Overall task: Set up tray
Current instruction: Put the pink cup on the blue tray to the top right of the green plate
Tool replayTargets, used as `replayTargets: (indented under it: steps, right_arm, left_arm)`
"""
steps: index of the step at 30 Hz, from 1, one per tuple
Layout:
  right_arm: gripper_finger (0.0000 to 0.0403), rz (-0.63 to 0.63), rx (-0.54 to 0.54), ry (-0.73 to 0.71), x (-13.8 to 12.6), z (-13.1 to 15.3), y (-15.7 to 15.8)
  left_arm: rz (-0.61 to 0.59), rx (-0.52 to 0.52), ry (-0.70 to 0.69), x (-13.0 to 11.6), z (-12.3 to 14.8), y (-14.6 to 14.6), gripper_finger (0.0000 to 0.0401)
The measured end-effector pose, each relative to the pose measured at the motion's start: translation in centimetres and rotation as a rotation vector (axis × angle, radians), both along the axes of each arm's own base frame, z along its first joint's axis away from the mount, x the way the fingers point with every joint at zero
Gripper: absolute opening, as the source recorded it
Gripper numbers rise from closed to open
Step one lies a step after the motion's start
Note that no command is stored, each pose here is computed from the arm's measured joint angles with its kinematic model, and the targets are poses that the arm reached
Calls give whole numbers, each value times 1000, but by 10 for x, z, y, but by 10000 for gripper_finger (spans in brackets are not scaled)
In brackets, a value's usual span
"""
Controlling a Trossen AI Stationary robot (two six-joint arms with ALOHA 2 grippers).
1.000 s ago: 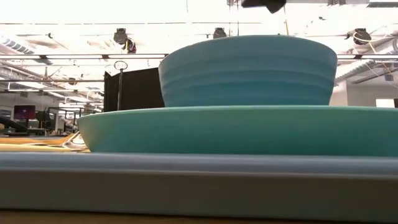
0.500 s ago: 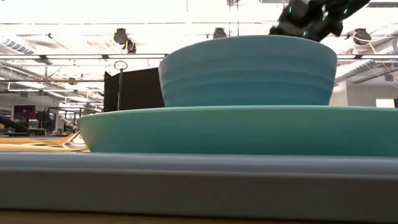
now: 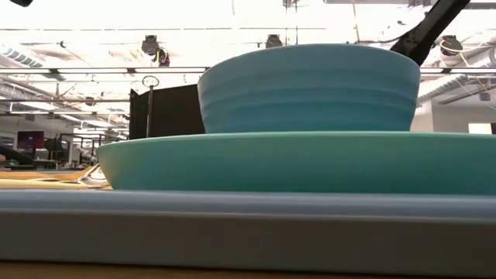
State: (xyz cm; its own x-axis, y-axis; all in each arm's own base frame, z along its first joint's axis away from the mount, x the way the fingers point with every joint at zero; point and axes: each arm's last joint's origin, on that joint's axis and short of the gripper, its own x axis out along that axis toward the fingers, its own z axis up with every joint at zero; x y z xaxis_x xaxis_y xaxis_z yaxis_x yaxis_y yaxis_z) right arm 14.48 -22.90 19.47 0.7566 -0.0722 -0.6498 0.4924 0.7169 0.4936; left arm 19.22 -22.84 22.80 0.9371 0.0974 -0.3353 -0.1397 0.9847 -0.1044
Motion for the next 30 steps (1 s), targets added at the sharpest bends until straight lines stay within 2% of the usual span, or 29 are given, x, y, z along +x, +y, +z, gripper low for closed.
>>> replayTargets:
  steps: [8, 11, 17, 19, 24, 28, 30]
  right_arm:
    - [202, 34, 69, -24, -1, -24, -12]
    - [202, 59, 131, -49, -2, -26, -9]
    - [191, 94, 267, -5, 2, -30, 6]
    - [182, 128, 269, 5, 7, -31, 11]
    - [118, 210, 285, 21, 26, -36, 29]
    - [29, 277, 241, 32, 40, -32, 40]
    - [10, 320, 192, 24, 47, -27, 47]
  left_arm:
    - [-29, 22, 35, 9, -1, 6, 93]
    - [-42, 28, 48, 12, -1, 8, 93]
    - [-57, 10, 62, 14, -2, 10, 93]
    - [-51, -8, 60, 14, -2, 9, 93]
    - [-50, -21, 59, 13, -2, 9, 93]
    - [-50, -24, 60, 13, -1, 9, 93]
    - [-51, -22, 60, 13, -1, 9, 93]
